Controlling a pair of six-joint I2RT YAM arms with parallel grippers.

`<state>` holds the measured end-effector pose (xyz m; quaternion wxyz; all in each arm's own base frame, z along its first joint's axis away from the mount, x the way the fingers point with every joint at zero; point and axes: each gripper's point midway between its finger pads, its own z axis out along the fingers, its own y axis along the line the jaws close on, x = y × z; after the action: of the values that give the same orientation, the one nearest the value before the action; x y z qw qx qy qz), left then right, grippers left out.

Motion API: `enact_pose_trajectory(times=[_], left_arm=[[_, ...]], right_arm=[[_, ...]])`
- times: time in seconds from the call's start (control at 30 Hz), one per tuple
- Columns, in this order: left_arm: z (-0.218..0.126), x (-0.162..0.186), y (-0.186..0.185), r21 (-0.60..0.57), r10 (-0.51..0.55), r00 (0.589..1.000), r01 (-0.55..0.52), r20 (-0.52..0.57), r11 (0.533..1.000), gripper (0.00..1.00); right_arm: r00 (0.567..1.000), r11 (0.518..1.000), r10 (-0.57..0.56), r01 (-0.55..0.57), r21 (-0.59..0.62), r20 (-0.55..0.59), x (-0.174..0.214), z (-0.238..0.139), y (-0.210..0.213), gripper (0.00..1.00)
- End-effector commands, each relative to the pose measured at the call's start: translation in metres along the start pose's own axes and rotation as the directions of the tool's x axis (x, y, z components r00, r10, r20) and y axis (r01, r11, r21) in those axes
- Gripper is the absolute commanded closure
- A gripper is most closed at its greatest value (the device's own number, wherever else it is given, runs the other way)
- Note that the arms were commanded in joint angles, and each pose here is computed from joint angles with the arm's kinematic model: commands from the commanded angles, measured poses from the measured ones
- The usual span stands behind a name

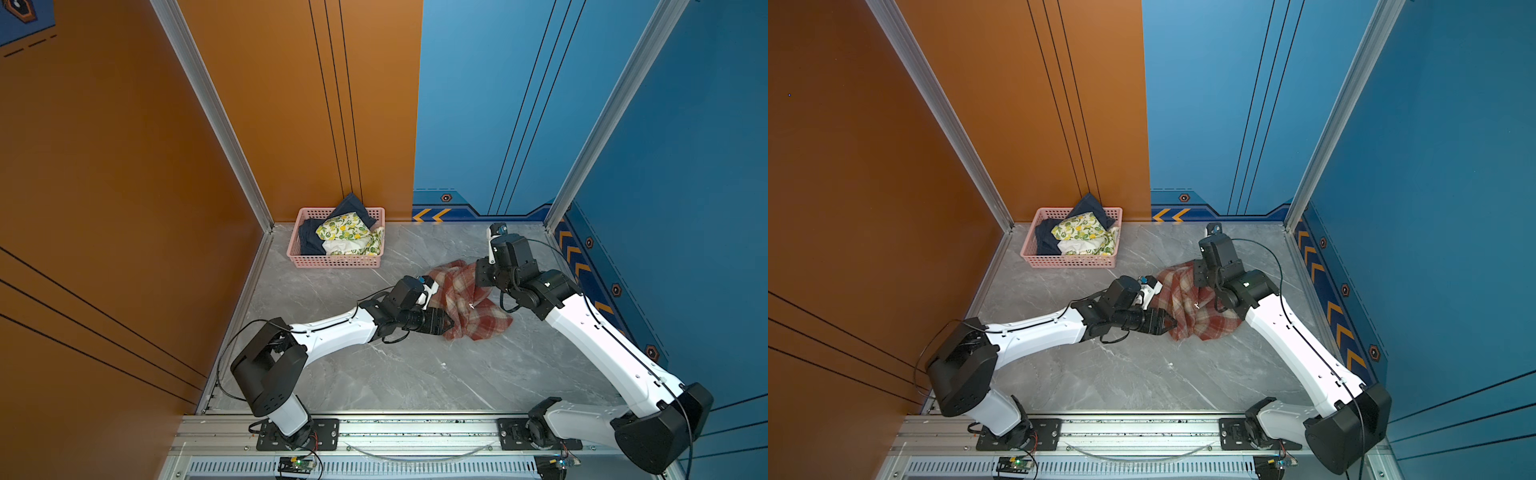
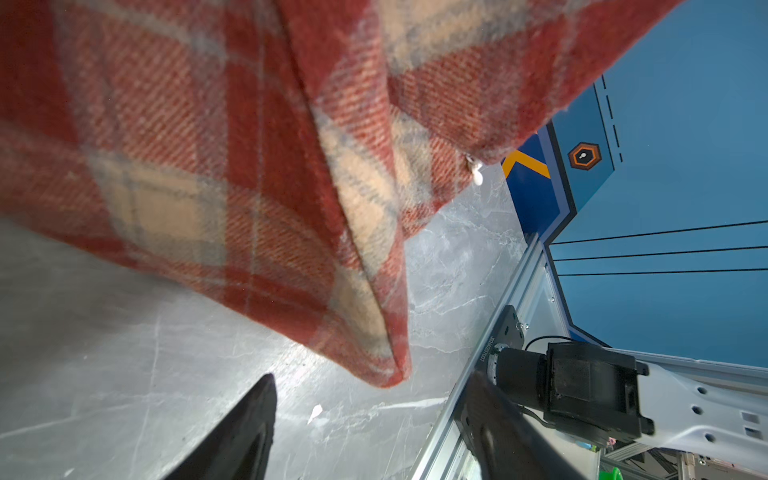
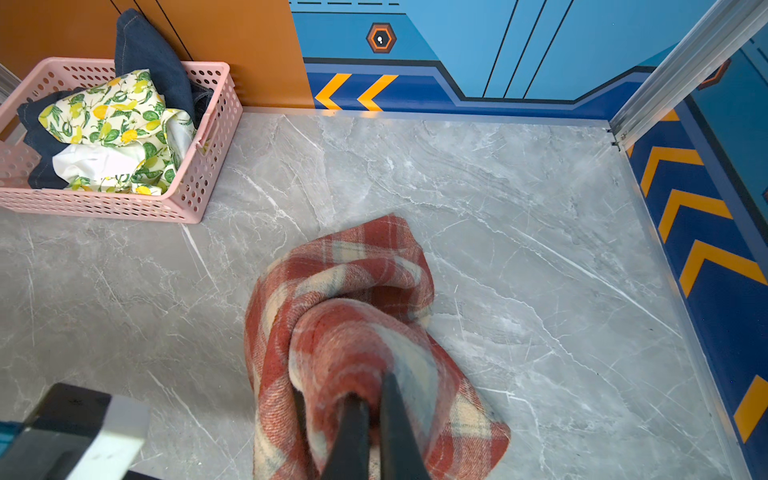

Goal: Fold and stack the skirts
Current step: 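Grasp the skirt's other edge with the left gripper while the right gripper lifts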

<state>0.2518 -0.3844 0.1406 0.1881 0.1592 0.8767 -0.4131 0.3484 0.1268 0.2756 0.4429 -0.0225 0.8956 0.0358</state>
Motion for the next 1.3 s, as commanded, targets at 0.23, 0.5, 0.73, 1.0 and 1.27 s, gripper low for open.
enact_pose_trajectory(times=[0.23, 0.5, 0.73, 1.0, 1.27], left_arm=[[0.039, -0.003, 0.004, -0.083, 0.056, 0.998, -0.056, 0.002, 0.995, 0.48], [0.021, -0.033, -0.002, -0.131, 0.102, 0.989, -0.088, 0.104, 0.987, 1.00], [-0.076, -0.091, -0.027, -0.122, 0.117, 0.954, -0.086, 0.276, 0.989, 1.00], [-0.173, -0.168, -0.048, -0.052, 0.063, 0.896, -0.045, 0.439, 0.998, 1.00], [-0.213, -0.237, -0.052, 0.016, 0.026, 0.832, -0.042, 0.554, 0.999, 1.00]], right_arm=[[0.996, 0.998, 0.059, -0.058, -0.016, 0.061, -0.011, -0.011, -0.004, 1.00], [0.993, 0.996, 0.087, -0.086, -0.012, 0.081, -0.009, -0.020, -0.012, 1.00], [0.977, 0.990, 0.137, -0.140, 0.004, 0.165, -0.026, -0.058, -0.036, 1.00], [0.927, 0.977, 0.203, -0.214, 0.002, 0.315, -0.070, -0.128, -0.067, 1.00], [0.872, 0.948, 0.295, -0.319, -0.004, 0.391, -0.114, -0.158, -0.097, 1.00]])
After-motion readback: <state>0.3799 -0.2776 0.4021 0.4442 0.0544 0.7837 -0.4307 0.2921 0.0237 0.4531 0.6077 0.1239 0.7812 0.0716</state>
